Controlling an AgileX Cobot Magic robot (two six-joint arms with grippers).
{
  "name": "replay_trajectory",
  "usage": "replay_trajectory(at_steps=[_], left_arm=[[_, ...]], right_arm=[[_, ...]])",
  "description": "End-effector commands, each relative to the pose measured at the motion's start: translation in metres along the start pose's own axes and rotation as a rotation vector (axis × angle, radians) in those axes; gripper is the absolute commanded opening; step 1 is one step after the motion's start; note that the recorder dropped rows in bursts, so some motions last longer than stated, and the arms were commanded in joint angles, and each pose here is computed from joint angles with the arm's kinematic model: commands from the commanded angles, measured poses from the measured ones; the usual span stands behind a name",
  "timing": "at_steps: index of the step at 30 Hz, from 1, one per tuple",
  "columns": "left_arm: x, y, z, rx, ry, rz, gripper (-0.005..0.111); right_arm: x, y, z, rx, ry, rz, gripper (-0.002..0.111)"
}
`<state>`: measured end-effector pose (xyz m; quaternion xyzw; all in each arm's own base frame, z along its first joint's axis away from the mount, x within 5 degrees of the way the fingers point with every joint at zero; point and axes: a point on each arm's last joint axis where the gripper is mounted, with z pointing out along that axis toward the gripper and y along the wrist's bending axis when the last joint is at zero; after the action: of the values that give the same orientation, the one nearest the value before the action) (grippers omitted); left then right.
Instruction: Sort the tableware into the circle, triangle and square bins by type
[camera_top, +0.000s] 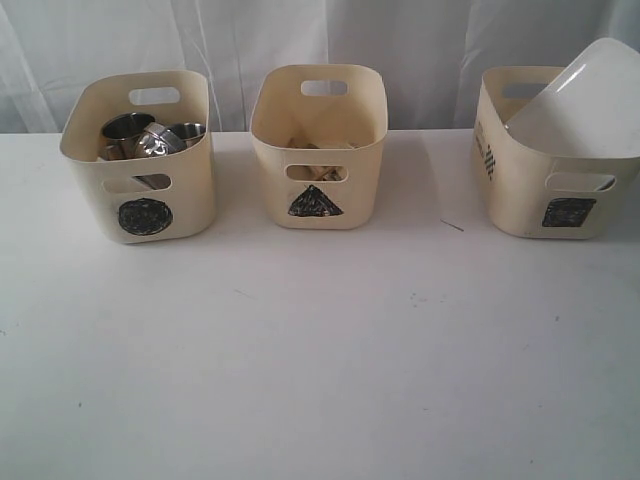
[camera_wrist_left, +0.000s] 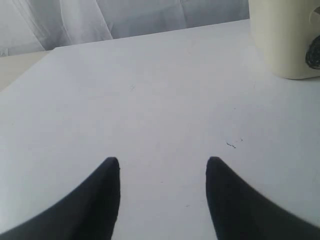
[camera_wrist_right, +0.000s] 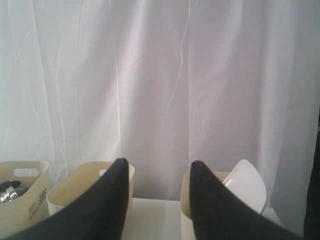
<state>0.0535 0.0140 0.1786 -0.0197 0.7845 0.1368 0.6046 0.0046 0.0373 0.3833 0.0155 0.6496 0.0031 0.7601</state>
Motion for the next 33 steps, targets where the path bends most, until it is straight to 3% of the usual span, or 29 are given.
replay_trajectory(at_steps=[1, 10, 14, 18, 22, 27, 33], left_arm=[[0.001, 0.000, 0.000, 0.000, -0.006, -0.010, 0.056], [0.001, 0.000, 0.000, 0.000, -0.006, -0.010, 0.056], [0.001, 0.000, 0.000, 0.000, -0.006, -0.010, 0.056], [0.001, 0.000, 0.000, 0.000, -0.006, -0.010, 0.056], [0.001, 0.000, 0.000, 0.000, -0.006, -0.010, 0.056], [0.001, 0.000, 0.000, 0.000, -0.006, -0.010, 0.056], [0.001, 0.000, 0.000, 0.000, -0.006, -0.010, 0.056]], right_arm=[[0.002, 0.001, -0.001, -0.004, 0.001, 0.008, 0.038], [0.026, -0.002, 0.006, -0.019, 0.132, 0.063, 0.038], [0.061, -0.020, 0.005, 0.174, 0.241, 0.246, 0.038], [0.090, -0.036, -0.001, 0.356, 0.219, 0.386, 0.038], [0.110, -0.050, 0.007, 0.419, 0.154, 0.266, 0.038], [0.138, -0.059, 0.015, 0.414, 0.151, -0.002, 0.038], [0.187, -0.065, 0.019, 0.411, 0.216, -0.064, 0.038]])
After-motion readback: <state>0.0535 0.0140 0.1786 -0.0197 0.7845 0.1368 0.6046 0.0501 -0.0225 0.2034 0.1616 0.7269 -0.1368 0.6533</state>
